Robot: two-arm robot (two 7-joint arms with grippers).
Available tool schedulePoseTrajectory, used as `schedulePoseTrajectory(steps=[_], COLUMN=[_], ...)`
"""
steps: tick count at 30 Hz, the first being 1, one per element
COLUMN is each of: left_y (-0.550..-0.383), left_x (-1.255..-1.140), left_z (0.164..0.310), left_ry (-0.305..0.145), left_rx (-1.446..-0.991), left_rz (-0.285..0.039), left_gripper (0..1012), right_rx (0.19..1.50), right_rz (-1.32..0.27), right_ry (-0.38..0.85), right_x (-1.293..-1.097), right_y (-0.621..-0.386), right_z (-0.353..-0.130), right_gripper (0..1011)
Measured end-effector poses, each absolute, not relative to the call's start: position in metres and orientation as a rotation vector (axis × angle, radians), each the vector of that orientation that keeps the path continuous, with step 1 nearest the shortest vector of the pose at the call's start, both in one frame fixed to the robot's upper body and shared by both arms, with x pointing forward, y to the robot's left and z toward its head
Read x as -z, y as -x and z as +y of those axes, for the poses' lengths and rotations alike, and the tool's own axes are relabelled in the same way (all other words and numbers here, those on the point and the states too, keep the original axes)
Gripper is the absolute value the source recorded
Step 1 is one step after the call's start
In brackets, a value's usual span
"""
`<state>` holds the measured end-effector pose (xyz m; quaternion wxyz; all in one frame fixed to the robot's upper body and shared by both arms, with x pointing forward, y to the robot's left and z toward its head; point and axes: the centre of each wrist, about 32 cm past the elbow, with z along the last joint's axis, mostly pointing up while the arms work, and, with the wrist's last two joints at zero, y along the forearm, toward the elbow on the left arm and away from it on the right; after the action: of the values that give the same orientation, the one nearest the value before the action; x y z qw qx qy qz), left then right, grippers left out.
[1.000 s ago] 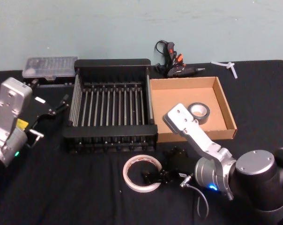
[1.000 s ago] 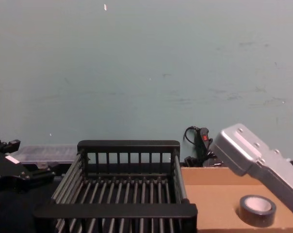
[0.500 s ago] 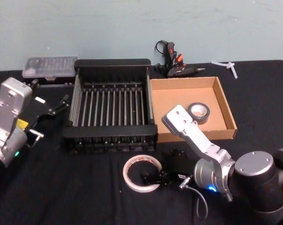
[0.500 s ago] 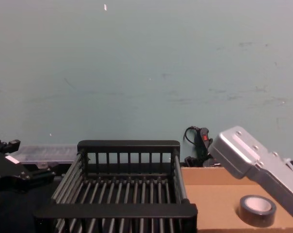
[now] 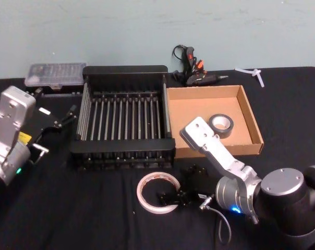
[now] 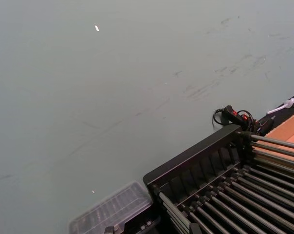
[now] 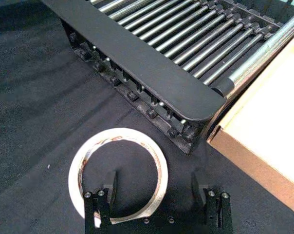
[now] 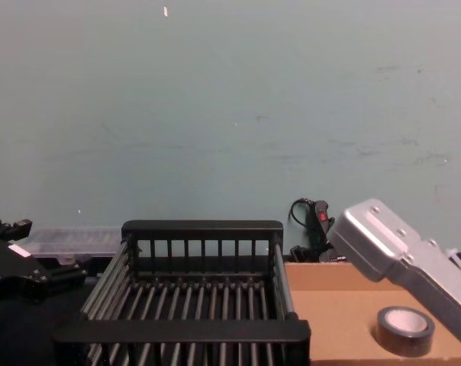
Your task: Pick up the white tape and place it into the black box , Pick up the silver tape and place it into the brown box.
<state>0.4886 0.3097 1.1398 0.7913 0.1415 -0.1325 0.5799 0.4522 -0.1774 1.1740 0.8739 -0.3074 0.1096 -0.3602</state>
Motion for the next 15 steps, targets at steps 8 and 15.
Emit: schedulePoseTrajectory(steps=[8,15], left_y=[-0.4886,-0.4886], left_x=[-1.1398,-1.1398], left_z=[0.3097,0.3097], left_ry=[-0.304,-0.305], left_rx=[-1.248,-1.248], left_rz=[-0.285,-0.285], left_gripper=[1001,1001], right_rx=[0.752,0.752], right_rz=[0.229,0.229], right_ry=[0.642,0.642], right_x=[-1.1742,-1.1742], right_y=[-0.4522,-0.4522], right_z=[-0.1775,-0.1777], right_gripper=[903,689])
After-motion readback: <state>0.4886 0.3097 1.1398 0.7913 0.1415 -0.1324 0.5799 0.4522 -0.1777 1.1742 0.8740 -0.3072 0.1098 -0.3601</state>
